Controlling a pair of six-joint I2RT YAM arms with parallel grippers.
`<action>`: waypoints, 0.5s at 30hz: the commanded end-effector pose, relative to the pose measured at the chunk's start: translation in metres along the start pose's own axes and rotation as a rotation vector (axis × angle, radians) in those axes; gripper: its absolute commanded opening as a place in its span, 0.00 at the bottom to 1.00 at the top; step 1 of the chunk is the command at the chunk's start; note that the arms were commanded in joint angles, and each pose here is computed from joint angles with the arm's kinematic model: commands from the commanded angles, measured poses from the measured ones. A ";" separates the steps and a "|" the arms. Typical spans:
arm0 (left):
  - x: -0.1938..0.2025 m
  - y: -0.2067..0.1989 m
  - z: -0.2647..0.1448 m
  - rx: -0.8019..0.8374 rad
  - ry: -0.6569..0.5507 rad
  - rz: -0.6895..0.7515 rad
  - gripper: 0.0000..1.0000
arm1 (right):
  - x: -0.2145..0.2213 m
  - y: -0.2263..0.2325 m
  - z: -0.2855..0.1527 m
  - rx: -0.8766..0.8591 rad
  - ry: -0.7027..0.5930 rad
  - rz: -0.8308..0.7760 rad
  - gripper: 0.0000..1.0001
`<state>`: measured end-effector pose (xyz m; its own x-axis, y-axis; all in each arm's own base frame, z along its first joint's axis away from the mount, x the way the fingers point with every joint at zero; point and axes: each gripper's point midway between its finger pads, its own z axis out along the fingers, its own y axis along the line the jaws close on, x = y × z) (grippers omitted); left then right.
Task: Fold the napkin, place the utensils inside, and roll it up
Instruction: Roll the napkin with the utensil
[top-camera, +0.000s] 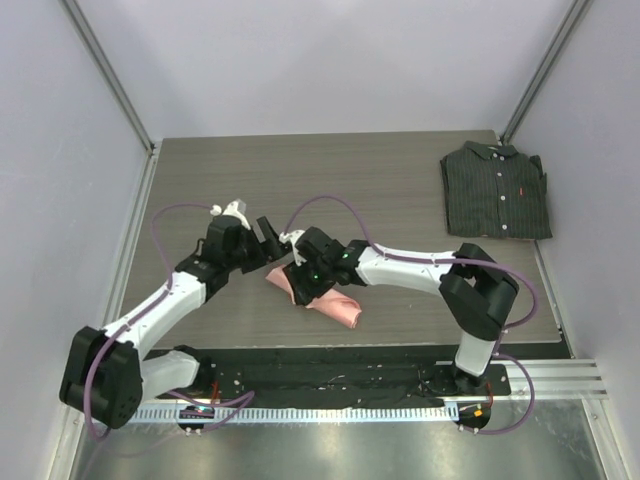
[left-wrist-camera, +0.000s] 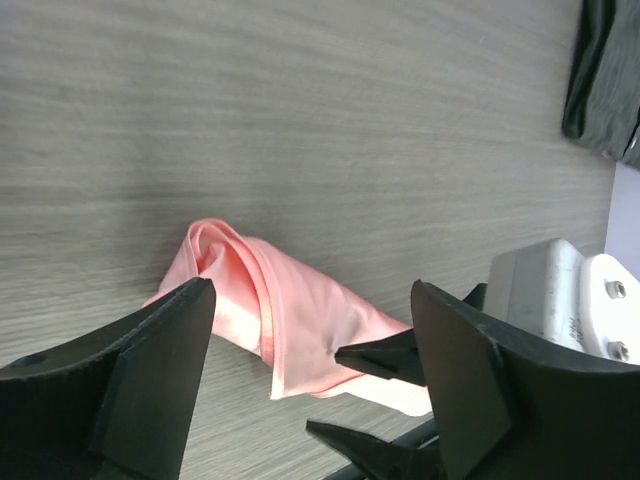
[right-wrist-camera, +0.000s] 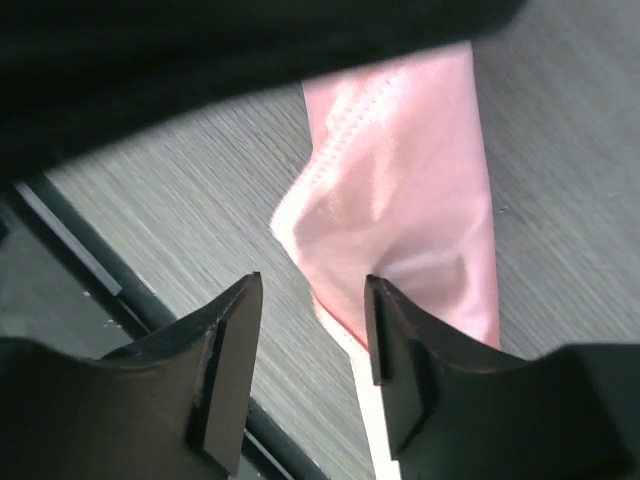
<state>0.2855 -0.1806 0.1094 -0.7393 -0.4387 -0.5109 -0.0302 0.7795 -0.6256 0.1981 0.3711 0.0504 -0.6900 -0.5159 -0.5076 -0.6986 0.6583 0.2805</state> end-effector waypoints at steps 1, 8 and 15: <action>-0.041 -0.001 -0.026 -0.072 -0.108 0.045 0.87 | -0.044 0.025 -0.039 -0.072 -0.136 -0.048 0.60; -0.087 0.032 -0.081 -0.191 -0.220 0.004 1.00 | -0.059 -0.028 -0.062 -0.001 -0.227 0.083 0.70; -0.110 0.048 -0.140 -0.281 -0.300 0.138 1.00 | -0.038 -0.156 -0.113 0.227 -0.459 0.437 0.75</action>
<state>0.2921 -0.0490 0.2038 -0.5064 -0.5120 -0.6939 -0.1960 0.8519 -0.4856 0.2835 0.2777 0.1028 -0.7631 -0.1481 -0.6291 -0.4564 0.8127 0.3623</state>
